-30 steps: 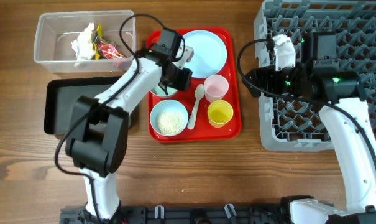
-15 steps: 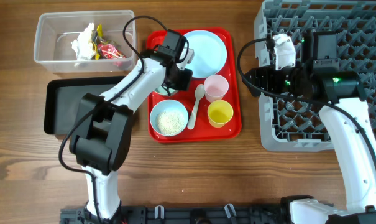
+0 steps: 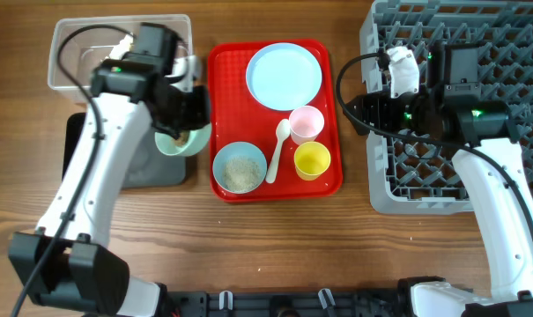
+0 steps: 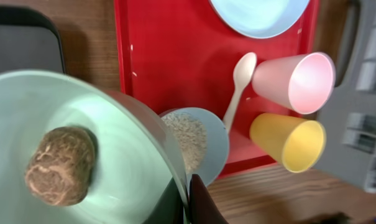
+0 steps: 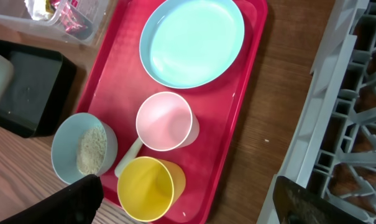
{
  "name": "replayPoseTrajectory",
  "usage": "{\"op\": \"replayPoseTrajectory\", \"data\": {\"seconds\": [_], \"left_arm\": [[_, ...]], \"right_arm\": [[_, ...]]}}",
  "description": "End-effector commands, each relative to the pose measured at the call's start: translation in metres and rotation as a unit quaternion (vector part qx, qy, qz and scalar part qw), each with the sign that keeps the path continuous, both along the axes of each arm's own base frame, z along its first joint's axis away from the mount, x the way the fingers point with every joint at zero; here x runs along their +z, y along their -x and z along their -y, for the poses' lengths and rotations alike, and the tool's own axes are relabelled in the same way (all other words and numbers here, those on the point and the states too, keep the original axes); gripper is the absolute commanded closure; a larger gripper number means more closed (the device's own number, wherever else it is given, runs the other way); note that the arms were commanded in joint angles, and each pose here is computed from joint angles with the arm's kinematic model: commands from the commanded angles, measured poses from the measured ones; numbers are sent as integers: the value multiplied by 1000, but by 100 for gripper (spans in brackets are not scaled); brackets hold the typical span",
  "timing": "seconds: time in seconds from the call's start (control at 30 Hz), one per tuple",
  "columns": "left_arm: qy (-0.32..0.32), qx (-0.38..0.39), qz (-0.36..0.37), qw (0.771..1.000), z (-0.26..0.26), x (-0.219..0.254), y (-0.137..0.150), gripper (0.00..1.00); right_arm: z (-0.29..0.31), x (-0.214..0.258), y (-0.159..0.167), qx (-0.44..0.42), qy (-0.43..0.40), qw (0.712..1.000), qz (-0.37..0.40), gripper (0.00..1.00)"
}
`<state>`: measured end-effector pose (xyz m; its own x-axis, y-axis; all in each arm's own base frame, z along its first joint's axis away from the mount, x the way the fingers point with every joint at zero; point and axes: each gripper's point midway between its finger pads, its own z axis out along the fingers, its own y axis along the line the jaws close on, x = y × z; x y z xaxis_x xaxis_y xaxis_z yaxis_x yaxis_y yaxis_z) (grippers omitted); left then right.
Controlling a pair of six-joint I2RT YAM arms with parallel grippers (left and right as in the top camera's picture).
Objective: Sort waste into correct bins and load items into the dishwasher rack
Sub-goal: 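Grasp green bowl with left gripper and tip scraps onto black tray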
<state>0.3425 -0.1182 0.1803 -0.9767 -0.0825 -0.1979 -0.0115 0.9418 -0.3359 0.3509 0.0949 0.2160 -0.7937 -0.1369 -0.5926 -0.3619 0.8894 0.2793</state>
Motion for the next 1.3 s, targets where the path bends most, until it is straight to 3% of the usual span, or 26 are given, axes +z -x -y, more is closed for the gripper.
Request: {"op": "replayPoseTrajectory", "data": {"seconds": [0.0,0.13,0.27,0.47,0.5,0.57,0.83,0.97,1.03,1.13,1.17,1.27], "left_arm": [[106,14,-29,994,-21,-3,7,96],[187,16,-31,982,-45,-18,15,96],[325,34,17,945,-70,-21,23,96],[351,55,49,933,-89,-20,20,96],[402,47,94,910,-89,1,10,96],[445,50,125,885,-96,19,6,96],[458,82,113,878,-116,-6,-4,96],[439,69,110,889,-110,-10,-6,96],[409,27,125,904,-94,1,-11,96],[297,-60,153,941,-53,17,-25,96],[231,-78,162,956,-36,14,-36,96],[65,-141,206,966,21,-5,-55,96]], "right_arm": [[2,4,-4,1,7,1000,10,9],[2,5,-5,1,6,1000,12,10],[2,5,-4,1,7,1000,11,9],[2,4,-4,0,6,1000,11,10],[2,3,-4,0,7,1000,9,10],[2,2,-3,1,7,1000,8,10],[2,2,-3,1,7,1000,7,10],[2,3,-4,1,7,1000,9,10],[2,3,-5,1,7,1000,12,10],[2,3,-5,1,7,1000,12,9],[2,3,-5,1,6,1000,12,9],[2,3,-4,1,7,1000,10,9]]}}
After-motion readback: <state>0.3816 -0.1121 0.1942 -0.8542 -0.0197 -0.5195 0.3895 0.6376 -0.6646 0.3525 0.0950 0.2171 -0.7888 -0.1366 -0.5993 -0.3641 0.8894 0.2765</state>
